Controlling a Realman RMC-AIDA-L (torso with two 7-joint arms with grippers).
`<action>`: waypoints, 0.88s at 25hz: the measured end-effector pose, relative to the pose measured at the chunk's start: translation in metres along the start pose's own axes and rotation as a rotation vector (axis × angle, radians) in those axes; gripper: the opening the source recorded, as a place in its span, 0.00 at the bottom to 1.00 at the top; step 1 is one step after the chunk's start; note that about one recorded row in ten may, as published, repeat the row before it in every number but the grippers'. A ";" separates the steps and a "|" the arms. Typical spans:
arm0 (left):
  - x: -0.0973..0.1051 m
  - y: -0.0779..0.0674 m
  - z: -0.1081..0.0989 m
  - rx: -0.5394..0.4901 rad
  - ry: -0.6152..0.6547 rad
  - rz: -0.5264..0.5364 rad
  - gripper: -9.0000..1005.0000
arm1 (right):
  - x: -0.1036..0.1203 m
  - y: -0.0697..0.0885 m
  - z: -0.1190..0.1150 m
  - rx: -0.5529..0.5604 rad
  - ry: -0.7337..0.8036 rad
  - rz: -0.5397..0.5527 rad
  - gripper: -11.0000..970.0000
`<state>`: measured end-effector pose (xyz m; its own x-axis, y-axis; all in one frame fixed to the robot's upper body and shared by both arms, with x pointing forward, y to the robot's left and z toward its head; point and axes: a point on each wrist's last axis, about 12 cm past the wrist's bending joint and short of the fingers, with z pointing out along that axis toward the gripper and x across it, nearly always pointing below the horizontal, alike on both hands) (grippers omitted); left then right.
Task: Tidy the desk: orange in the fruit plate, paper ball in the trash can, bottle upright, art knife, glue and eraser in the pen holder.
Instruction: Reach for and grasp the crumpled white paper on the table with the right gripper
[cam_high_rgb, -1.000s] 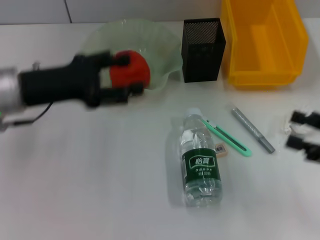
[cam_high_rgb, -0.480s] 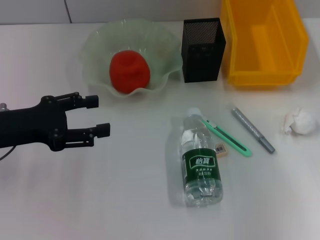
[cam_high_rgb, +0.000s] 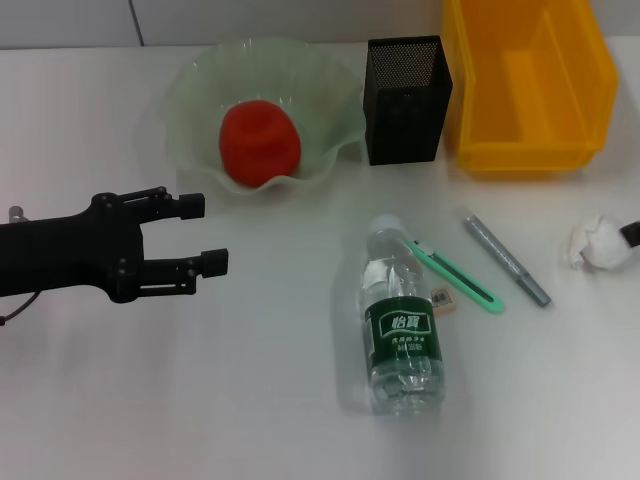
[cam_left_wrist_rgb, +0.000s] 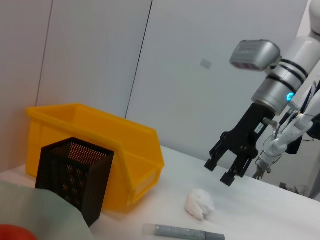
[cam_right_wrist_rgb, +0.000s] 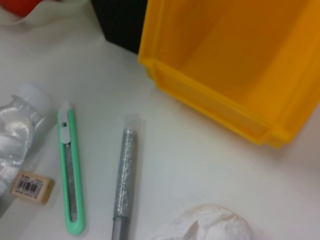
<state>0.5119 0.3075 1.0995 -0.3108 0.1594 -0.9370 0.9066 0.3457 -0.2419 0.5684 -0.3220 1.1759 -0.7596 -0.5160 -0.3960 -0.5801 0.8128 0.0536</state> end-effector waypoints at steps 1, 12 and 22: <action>0.001 0.000 0.000 0.000 0.008 -0.002 0.83 | 0.000 0.000 0.000 0.000 0.000 0.000 0.85; 0.003 0.001 0.000 -0.013 0.012 -0.006 0.83 | -0.005 0.001 0.028 0.016 0.025 -0.032 0.85; 0.004 0.002 0.005 -0.022 0.014 -0.003 0.83 | -0.009 0.003 0.055 -0.003 0.039 -0.038 0.85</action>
<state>0.5138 0.3046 1.0946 -0.3175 0.1714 -0.9326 0.8992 0.3667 -0.2387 0.5903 -0.3002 1.1293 -0.7476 -0.5567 -0.3622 -0.6097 0.7915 0.0419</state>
